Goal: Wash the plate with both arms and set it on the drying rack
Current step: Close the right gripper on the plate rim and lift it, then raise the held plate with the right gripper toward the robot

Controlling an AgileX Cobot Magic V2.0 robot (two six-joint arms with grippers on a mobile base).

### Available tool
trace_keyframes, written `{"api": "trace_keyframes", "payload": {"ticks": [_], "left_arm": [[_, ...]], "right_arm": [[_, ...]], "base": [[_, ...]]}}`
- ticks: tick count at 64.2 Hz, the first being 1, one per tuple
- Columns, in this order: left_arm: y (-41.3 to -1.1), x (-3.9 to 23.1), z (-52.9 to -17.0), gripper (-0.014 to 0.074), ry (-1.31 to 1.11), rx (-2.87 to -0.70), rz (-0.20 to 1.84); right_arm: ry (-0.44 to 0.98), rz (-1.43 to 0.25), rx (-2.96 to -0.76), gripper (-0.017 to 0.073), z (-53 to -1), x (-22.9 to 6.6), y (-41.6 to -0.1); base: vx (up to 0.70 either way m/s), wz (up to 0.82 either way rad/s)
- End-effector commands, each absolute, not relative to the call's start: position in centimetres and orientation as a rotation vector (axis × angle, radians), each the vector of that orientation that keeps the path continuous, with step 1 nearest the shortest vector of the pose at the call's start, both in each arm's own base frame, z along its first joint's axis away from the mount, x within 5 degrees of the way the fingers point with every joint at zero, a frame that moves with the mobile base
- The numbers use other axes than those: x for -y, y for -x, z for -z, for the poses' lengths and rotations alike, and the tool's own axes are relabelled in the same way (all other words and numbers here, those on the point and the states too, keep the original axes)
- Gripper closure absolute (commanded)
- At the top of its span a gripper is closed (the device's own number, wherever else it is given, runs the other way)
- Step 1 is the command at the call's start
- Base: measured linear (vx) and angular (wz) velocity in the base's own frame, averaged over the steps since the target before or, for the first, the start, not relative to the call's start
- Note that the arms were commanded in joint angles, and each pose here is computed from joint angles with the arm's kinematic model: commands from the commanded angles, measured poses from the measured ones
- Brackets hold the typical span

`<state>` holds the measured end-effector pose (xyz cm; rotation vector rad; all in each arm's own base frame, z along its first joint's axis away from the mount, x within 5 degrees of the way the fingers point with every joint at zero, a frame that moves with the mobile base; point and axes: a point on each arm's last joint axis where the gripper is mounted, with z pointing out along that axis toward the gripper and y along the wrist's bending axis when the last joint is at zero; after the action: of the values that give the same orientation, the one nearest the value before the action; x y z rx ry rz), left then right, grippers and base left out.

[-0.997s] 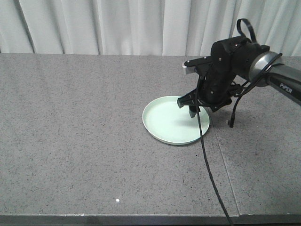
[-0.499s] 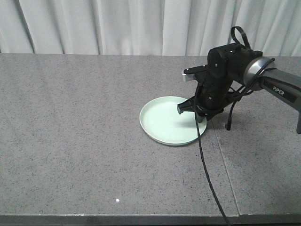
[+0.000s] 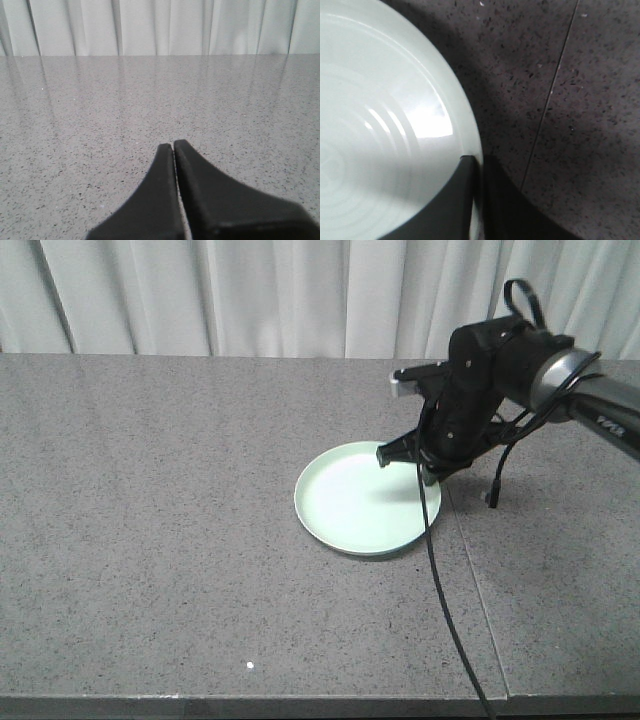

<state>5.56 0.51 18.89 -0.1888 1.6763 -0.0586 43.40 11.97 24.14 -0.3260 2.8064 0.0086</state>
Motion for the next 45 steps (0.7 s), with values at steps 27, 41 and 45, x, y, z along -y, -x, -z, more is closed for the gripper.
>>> {"api": "trace_keyframes", "payload": {"ticks": [27,41,45], "left_arm": [[-5.4,-0.4,-20.5,0.0600,0.173,-1.569,0.072],[-5.4,-0.4,-20.5,0.0600,0.173,-1.569,0.072],[-5.4,-0.4,-20.5,0.0600,0.173,-1.569,0.072]], "right_arm": [[0.337,-0.200,-2.353,0.0561,-42.3,-10.3,-34.8],[0.366,-0.286,-2.214,0.0561,-47.6,-9.4,-29.3],[0.370,-0.301,-2.175,0.0561,-48.9,-9.0,-27.6]], "base": [[0.00,0.00],[0.00,0.00],[0.00,0.00]]}}
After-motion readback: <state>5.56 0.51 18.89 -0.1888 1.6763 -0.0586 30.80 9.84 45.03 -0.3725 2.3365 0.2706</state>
